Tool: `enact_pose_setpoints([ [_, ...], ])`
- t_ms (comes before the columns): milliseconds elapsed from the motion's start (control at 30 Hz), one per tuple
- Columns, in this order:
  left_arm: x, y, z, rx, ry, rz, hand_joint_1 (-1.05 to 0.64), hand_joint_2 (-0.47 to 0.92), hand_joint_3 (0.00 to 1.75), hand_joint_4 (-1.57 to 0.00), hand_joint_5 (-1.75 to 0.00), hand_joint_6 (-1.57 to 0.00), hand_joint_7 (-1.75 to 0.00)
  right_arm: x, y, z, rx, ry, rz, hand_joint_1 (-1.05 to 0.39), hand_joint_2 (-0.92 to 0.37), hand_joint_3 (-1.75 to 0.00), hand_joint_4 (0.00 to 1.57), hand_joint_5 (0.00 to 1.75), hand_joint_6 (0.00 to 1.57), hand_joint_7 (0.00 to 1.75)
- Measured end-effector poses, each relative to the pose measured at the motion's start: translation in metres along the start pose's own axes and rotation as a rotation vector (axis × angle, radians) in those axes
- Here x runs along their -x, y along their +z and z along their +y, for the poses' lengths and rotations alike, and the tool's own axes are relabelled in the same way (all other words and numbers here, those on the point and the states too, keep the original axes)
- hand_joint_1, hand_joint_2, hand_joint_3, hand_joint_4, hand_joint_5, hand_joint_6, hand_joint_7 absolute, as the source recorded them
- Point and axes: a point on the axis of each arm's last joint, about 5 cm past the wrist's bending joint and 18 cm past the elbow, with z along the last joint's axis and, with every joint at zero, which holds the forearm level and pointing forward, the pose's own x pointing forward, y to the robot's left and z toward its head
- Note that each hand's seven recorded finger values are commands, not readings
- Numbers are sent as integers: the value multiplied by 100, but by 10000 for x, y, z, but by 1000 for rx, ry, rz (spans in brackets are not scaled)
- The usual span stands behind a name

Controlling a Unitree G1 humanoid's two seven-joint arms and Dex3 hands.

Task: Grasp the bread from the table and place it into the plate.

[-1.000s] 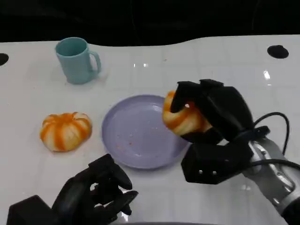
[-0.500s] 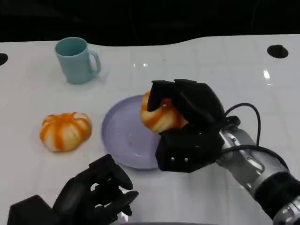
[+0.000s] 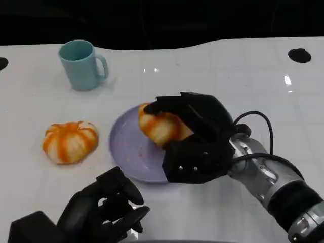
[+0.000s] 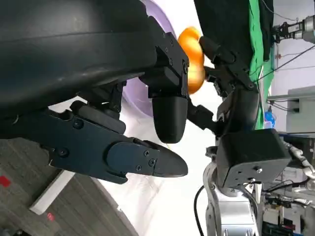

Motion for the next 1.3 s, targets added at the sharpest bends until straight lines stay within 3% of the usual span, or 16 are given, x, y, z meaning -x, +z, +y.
enact_pose_setpoints([
  [100, 0, 0, 1, 1, 0, 0, -58, 92, 20, -61, -175, -48, -165, -6, 18, -39, 18, 47, -4, -61, -92, -19, 1, 35, 21, 0],
  [267, -1, 0, 0, -1, 0, 0, -58, 92, 20, -61, -175, -48, -165, -14, 63, -139, 41, 82, -10, -70, -92, -19, 0, 35, 20, 1],
  [600, 0, 1, 0, -2, 0, 0, -60, 92, 20, -62, -175, -49, -163, 98, 87, -174, 24, 134, -35, -75, -92, -15, 0, 34, 20, 1],
  [900, -3, 1, -5, -1, -2, -3, -60, 92, 20, -63, -175, -51, -162, 274, 69, -284, -17, 90, -77, -73, -92, -15, 0, 44, 22, 1],
  [1300, -19, 2, -21, -11, -11, -3, -60, 92, 20, -65, -175, -50, -160, 796, -104, -385, -116, 0, -153, -57, -92, -12, 7, 72, 36, 8],
])
